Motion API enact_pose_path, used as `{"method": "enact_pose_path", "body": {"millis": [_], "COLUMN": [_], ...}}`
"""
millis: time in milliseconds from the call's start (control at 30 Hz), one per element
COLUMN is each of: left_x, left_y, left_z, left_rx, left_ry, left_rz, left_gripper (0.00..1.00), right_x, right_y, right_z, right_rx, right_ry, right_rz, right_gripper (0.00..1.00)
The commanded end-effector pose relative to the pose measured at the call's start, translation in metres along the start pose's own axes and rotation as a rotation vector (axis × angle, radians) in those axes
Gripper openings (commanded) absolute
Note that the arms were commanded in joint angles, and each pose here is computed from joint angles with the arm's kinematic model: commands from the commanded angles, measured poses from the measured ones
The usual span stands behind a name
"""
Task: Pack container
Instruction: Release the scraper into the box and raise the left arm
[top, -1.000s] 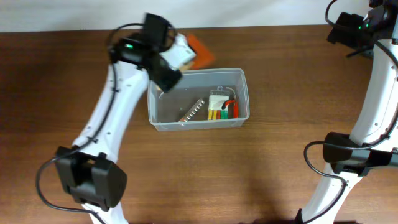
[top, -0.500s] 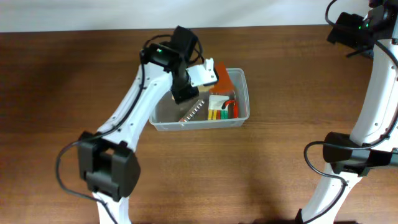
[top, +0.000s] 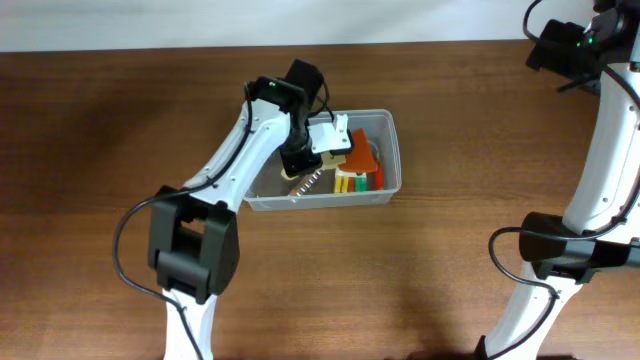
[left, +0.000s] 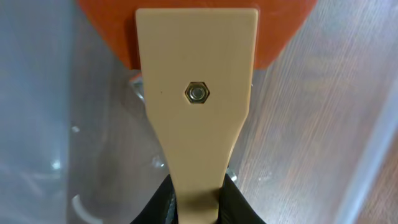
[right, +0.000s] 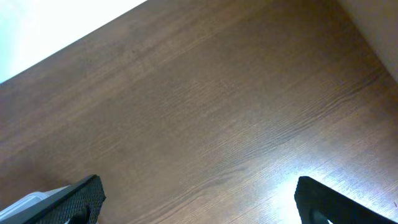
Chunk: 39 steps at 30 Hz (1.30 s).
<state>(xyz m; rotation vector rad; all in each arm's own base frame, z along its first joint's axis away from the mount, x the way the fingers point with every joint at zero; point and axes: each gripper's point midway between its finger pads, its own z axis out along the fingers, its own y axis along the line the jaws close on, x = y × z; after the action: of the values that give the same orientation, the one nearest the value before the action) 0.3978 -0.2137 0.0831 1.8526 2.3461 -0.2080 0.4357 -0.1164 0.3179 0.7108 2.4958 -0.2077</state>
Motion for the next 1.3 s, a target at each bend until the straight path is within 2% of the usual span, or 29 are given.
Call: {"method": "enact_pose_path", "body": {"millis": [0, 33, 67, 100, 200, 300, 400, 567, 667, 800, 867, 967, 1000, 1100, 1267], "left_x": [0.002, 0.003, 0.003, 0.002, 0.001, 0.0, -0.007, -0.022, -0.024, -0.004, 0.017, 0.059, 0.073, 0.113, 0.175], "left_y": [-0.005, -0.005, -0.005, -0.004, -0.003, -0.001, 0.006, 0.027, 0.044, 0.081, 0.099, 0.118, 0.122, 0.132, 0.141], "left_z": [0.014, 0.014, 0.014, 0.014, 0.014, 0.01, -0.004, -0.048, -0.081, -0.133, -0.16, -0.198, -0.209, -0.232, -0.241], "left_rx": [0.046, 0.047, 0.047, 0.044, 0.039, 0.029, -0.005, -0.113, -0.197, -0.388, -0.498, -0.636, -0.657, -0.686, -0.68], "left_ry": [-0.002, -0.001, -0.001, -0.003, -0.007, -0.014, -0.041, -0.119, -0.164, -0.171, -0.17, -0.185, -0.205, -0.258, -0.26], "left_rz": [0.012, 0.011, 0.011, 0.012, -0.003, -0.029, -0.05, -0.102, -0.162, -0.404, -0.583, -0.896, -0.983, -1.175, -1.359], "left_gripper": [0.11, 0.25, 0.33, 0.35, 0.54, 0.59, 0.59, 0.61, 0.68, 0.69, 0.71, 0.95, 1.0, 0.99, 0.99], "right_x": [-0.004, -0.004, -0.004, -0.004, -0.004, -0.004, -0.004, -0.004, -0.004, -0.004, -0.004, -0.004, -0.004, -0.004, -0.004], "right_y": [-0.004, -0.004, -0.004, -0.004, -0.004, -0.004, -0.004, -0.004, -0.004, -0.004, -0.004, -0.004, -0.004, -0.004, -0.004], "right_z": [-0.01, -0.01, -0.01, -0.01, -0.01, -0.01, -0.01, -0.01, -0.01, -0.01, -0.01, -0.01, -0.01, -0.01, -0.01], "right_rx": [0.001, 0.001, 0.001, 0.001, 0.001, 0.001, 0.001, 0.001, 0.001, 0.001, 0.001, 0.0, 0.001, 0.001, 0.001], "right_ry": [-0.03, -0.03, -0.03, -0.03, -0.03, -0.03, -0.03, -0.03, -0.03, -0.03, -0.03, -0.03, -0.03, -0.03, -0.03], "right_rz": [0.013, 0.013, 0.013, 0.013, 0.013, 0.013, 0.013, 0.013, 0.013, 0.013, 0.013, 0.013, 0.013, 0.013, 0.013], "right_gripper": [0.99, 0.99, 0.99, 0.99, 0.98, 0.99, 0.99, 0.99, 0.99, 0.99, 0.99, 0.99, 0.98, 0.99, 0.99]}}
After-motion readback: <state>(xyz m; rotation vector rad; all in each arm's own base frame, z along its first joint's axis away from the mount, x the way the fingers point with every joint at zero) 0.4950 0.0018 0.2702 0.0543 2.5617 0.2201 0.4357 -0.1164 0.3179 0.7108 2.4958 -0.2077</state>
